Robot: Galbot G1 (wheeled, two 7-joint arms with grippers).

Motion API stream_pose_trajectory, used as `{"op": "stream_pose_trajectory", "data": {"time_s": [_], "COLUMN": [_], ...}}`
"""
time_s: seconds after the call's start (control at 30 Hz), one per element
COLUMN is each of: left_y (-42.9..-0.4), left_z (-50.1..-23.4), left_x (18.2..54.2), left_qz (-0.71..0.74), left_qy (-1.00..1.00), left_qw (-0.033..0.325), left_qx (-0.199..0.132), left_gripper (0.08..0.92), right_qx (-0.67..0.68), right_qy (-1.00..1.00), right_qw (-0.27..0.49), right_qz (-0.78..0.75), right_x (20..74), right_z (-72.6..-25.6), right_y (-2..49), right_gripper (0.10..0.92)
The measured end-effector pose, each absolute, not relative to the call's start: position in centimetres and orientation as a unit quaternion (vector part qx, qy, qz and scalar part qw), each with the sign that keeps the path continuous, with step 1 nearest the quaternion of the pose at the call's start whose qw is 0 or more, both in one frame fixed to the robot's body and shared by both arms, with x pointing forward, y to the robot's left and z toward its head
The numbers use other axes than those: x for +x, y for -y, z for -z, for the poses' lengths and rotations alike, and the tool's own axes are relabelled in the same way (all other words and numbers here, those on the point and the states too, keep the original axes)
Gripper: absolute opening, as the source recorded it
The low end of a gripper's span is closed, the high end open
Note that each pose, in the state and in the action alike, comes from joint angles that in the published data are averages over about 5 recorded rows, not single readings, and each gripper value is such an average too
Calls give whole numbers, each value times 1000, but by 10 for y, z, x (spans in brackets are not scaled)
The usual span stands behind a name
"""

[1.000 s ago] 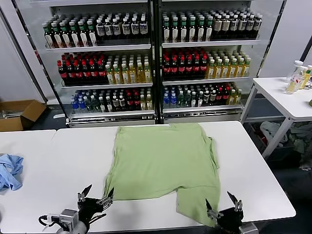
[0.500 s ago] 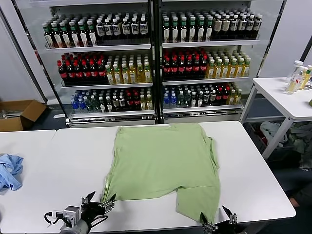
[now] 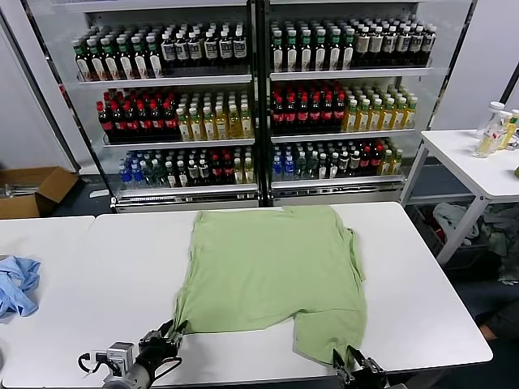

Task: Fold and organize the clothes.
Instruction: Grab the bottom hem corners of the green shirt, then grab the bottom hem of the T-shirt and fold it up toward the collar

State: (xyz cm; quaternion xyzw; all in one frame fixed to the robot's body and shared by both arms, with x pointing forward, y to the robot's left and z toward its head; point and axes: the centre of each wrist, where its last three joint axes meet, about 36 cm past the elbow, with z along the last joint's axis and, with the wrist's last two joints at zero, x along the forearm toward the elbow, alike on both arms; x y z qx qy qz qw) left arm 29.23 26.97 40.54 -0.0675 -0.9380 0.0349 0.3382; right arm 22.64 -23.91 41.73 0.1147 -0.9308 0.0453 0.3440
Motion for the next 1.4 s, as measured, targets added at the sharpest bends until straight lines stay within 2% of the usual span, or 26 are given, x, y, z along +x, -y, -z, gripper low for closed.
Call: {"op": "stream_pose_trajectory", "data": {"time_s": [0.13, 0.27, 0.5, 0.9, 1.4], "left_y": [-269, -268, -267, -274, -282], "left_z": [-406, -407, -413, -438, -440], "left_x": [291, 289, 286, 292, 323], "left_qz": [-50, -65, -89, -113, -135], "left_qy": [936, 935, 938, 954, 959], "left_qw": [341, 339, 326, 265, 233], "left_qx": [-74, -78, -81, -86, -89], "left_gripper": [144, 92, 88, 87, 86], "right_qx": [118, 121, 123, 119, 125], "right_qy": [932, 934, 945, 965, 975], "right_qw": [343, 335, 301, 234, 176], "right_qz": [-31, -20, -12, -19, -49], "right_x": [229, 230, 237, 261, 329], "right_z": [-420, -423, -435, -455, -457], "right_y": [240, 242, 248, 264, 279], "right_gripper": [109, 106, 106, 106, 106]}}
